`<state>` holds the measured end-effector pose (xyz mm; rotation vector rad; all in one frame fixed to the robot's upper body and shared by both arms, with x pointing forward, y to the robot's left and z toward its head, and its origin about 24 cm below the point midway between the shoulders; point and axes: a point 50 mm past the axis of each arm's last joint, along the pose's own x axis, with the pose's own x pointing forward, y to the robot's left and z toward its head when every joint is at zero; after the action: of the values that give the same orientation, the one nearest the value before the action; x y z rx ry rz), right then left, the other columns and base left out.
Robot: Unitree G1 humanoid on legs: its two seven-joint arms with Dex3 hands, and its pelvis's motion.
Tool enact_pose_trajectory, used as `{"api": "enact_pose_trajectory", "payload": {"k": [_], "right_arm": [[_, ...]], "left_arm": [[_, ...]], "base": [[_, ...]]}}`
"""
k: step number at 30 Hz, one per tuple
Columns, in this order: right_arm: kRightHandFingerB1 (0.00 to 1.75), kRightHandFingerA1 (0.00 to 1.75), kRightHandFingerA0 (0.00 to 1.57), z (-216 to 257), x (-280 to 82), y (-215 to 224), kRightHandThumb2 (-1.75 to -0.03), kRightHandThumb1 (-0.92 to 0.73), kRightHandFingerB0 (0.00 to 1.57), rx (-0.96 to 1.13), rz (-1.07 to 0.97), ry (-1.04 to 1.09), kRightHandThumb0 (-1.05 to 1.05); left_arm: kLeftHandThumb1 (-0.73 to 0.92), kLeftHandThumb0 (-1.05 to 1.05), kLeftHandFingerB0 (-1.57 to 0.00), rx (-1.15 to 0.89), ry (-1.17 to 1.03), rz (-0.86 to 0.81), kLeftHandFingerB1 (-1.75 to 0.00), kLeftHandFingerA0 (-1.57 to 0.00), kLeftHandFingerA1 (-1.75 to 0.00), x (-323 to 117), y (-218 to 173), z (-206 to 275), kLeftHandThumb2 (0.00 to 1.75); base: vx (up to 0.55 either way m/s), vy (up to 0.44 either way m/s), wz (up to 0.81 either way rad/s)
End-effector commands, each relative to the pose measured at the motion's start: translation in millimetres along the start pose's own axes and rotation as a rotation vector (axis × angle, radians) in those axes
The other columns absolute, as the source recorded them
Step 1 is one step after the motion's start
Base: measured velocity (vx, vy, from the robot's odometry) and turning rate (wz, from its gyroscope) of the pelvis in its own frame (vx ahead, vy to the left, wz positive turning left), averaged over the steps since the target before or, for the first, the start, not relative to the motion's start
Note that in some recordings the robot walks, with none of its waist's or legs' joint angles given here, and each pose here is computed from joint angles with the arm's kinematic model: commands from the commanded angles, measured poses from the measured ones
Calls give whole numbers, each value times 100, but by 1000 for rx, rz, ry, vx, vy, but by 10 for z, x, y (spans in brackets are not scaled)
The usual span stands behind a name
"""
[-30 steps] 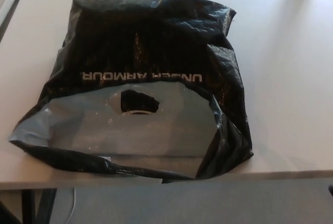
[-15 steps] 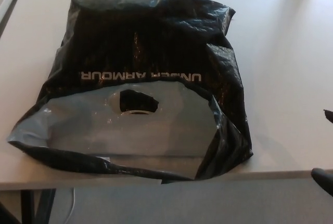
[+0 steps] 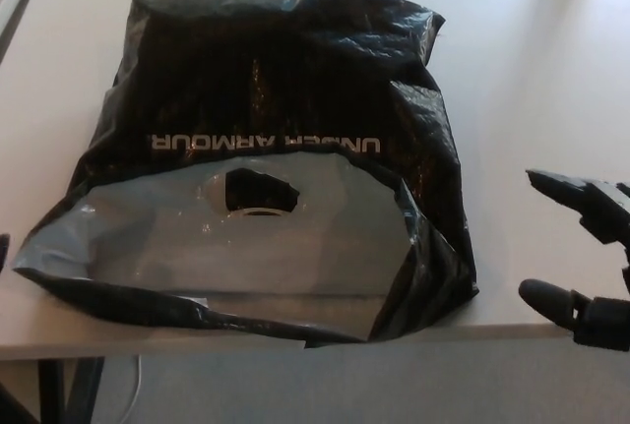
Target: A plastic bag is kept infront of the robot in the middle of the desk and the robot uses both its hands to grab it from the top and lifts it up and then releases it.
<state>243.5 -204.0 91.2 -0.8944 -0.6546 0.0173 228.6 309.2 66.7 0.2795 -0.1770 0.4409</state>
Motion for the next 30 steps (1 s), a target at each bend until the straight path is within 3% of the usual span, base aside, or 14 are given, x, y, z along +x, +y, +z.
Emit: {"api": "enact_pose_trajectory", "payload": {"k": [1, 4, 5, 6, 7, 15, 16, 17, 30], "right_arm": [[41, 45, 40, -33, 234, 119, -76, -46, 29, -139, 89, -9, -67], [40, 44, 39, -12, 354, 177, -76, -46, 26, -143, 121, -24, -69], [30, 34, 43, 6, 417, 226, -57, -52, 27, -146, 151, -28, -64], [39, 44, 37, 17, 454, 257, -76, -45, 21, -147, 172, -31, -68], [30, 34, 43, 24, 481, 283, -57, -53, 26, -147, 188, -34, -65], [31, 39, 54, 45, 827, 427, -56, -49, 31, -134, 213, -18, -60], [31, 40, 54, 48, 837, 434, -56, -49, 31, -134, 214, -21, -61], [31, 40, 54, 53, 847, 445, -56, -49, 31, -134, 215, -29, -63], [31, 42, 50, 72, 608, 480, -55, -46, 30, -96, 267, -34, -62]], "left_arm": [[48, -35, -20, 42, 155, -16, -33, -27, -35, 4, -11, -140, 62], [48, -36, -19, 50, 166, -29, -33, -26, -35, 5, -18, -149, 62], [48, -37, -19, 51, 170, -42, -33, -26, -35, -2, -21, -151, 63], [49, -36, -19, 53, 173, -49, -33, -26, -35, -6, -20, -151, 63], [51, -32, -20, 55, 177, -50, -33, -27, -34, -9, -15, -151, 62], [56, -26, -24, 74, 205, -71, -32, -29, -33, 50, 68, -136, 61], [58, -24, -25, 68, 208, -70, -31, -30, -33, 48, 71, -137, 61], [42, -15, -14, 74, 208, -67, -46, -22, -50, 46, 75, -136, 86], [45, -9, -14, 102, 240, -92, -47, -23, -51, 8, 68, -148, 89]], "base": [[0, 0, 0], [0, 0, 0], [0, 0, 0], [0, 0, 0], [0, 0, 0], [0, 0, 0], [0, 0, 0], [0, 0, 0], [0, 0, 0]]}}
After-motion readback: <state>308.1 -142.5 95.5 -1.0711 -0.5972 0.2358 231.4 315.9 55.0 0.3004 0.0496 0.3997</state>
